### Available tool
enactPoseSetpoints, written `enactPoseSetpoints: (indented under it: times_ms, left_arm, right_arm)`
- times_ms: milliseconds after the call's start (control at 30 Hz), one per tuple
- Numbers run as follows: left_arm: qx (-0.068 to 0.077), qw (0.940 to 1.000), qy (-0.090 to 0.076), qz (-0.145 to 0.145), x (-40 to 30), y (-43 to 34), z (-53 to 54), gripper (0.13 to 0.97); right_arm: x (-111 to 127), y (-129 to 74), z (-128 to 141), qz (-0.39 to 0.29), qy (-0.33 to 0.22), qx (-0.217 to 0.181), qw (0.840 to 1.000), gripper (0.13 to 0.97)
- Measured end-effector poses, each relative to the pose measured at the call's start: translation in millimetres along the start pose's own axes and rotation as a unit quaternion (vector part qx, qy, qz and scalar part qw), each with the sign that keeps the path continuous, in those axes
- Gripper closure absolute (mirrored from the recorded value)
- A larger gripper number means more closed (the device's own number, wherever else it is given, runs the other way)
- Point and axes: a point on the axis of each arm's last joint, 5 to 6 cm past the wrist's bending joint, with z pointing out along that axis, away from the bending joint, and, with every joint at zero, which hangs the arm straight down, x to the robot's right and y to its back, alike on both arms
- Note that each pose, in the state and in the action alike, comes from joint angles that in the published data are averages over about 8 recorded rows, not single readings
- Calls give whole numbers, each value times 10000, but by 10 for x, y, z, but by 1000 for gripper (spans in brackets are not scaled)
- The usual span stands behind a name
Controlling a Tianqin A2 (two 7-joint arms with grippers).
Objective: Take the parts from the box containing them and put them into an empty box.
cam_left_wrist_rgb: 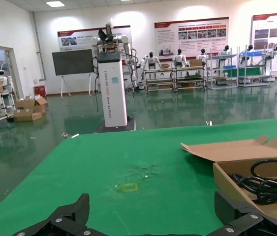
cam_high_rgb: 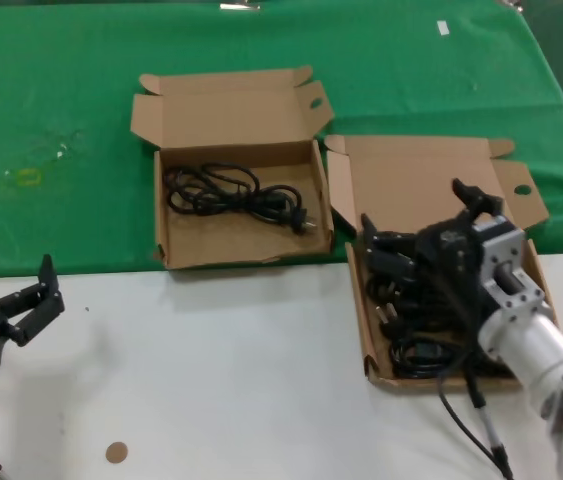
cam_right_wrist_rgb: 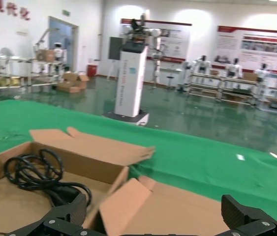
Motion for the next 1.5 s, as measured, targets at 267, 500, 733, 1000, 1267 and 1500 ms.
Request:
enactPoseSetpoints:
  times_ms: [267,500,733,1000,1267,1500]
  left_arm:
    - [0,10000,0,0,0,0,0,211]
    - [0,10000,0,0,0,0,0,150]
    - [0,10000,0,0,0,0,0,132]
    - [0,10000,0,0,0,0,0,132]
    - [0,10000,0,0,0,0,0,132]
    - [0,10000,0,0,0,0,0,132]
  right_arm:
    - [83,39,-356,319,417,-5,9986,130]
    - [109,40,-465,411,546,-2,9977,130]
    - [110,40,-468,414,549,-2,9976,130]
    - [110,41,-468,414,549,-3,9976,130]
    - [110,41,-468,414,549,-3,9976,130]
    - [110,41,-468,414,549,-3,9976,130]
